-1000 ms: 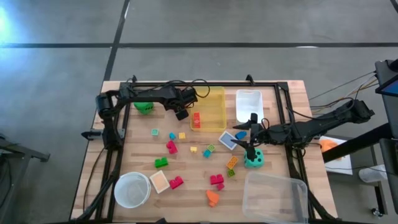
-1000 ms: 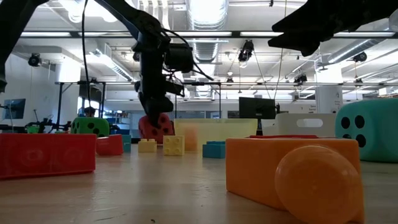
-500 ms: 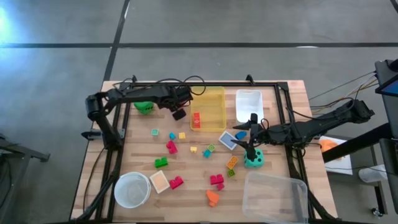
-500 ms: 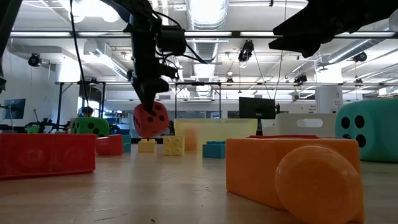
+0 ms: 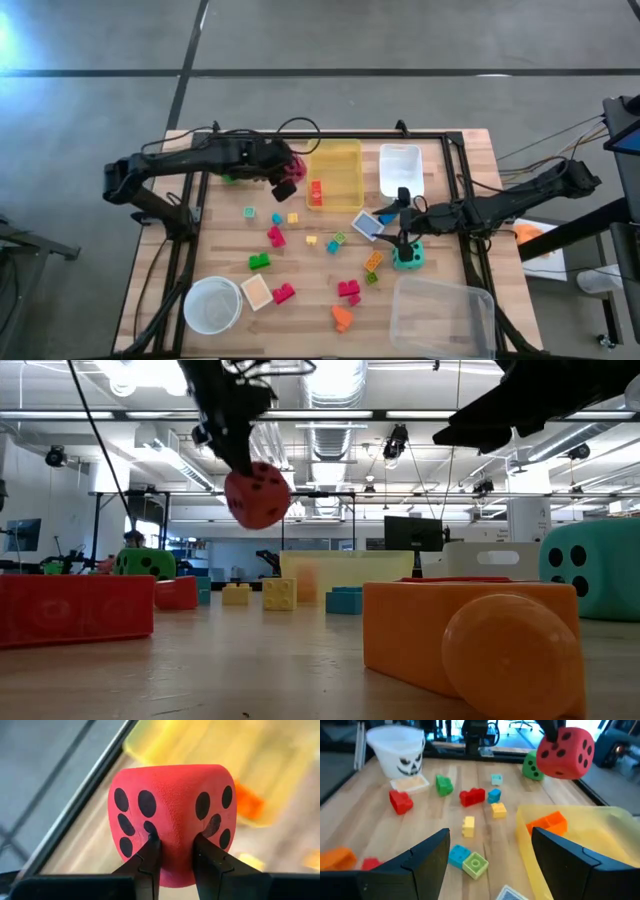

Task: Pick & Place Toys
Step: Put the red dice into the transparent bin

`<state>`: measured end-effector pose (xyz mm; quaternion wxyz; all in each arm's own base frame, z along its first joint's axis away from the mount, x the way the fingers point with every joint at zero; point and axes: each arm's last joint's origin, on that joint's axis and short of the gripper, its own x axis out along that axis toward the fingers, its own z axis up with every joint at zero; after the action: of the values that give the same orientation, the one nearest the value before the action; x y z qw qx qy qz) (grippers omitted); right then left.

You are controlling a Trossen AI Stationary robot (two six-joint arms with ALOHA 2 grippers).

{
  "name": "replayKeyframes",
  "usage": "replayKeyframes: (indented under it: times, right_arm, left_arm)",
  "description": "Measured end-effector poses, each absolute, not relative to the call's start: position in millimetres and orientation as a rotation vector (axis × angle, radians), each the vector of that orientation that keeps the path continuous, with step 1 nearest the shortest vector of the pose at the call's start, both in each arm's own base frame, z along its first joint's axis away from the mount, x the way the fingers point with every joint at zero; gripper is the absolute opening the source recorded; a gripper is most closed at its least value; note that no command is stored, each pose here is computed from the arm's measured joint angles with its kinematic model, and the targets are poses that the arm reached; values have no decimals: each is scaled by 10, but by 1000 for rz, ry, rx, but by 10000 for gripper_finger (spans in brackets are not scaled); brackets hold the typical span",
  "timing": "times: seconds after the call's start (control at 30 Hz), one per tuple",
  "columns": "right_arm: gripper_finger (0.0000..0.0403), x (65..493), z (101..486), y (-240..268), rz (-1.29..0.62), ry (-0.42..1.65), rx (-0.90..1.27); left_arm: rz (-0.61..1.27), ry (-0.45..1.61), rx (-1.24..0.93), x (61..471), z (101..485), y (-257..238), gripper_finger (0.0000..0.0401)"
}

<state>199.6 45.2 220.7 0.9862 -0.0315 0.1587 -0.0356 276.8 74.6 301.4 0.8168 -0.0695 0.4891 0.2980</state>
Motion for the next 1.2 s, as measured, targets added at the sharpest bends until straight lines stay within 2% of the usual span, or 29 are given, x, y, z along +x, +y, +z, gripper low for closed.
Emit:
replayKeyframes:
  times: [0.4, 0.8, 0.93, 1.03, 1.2]
  right_arm:
    - [276, 2272, 2234, 533, -34, 190, -344]
    - [276, 2677, 2515, 645, -32, 149, -453]
    - [276, 2767, 2583, 670, -27, 162, -487]
    - [276, 2829, 2543, 687, -14, 202, -536]
    - [276, 2921, 2476, 712, -1, 231, -646]
  left_arm:
    - [420, 897, -186, 2845, 3182, 204, 57]
    - [258, 766, -219, 2950, 3270, -216, 37]
    - [229, 741, -230, 2959, 3288, -316, 30]
    - [214, 714, -248, 2971, 3309, -372, 9]
    - [198, 709, -254, 2962, 3328, -432, 6]
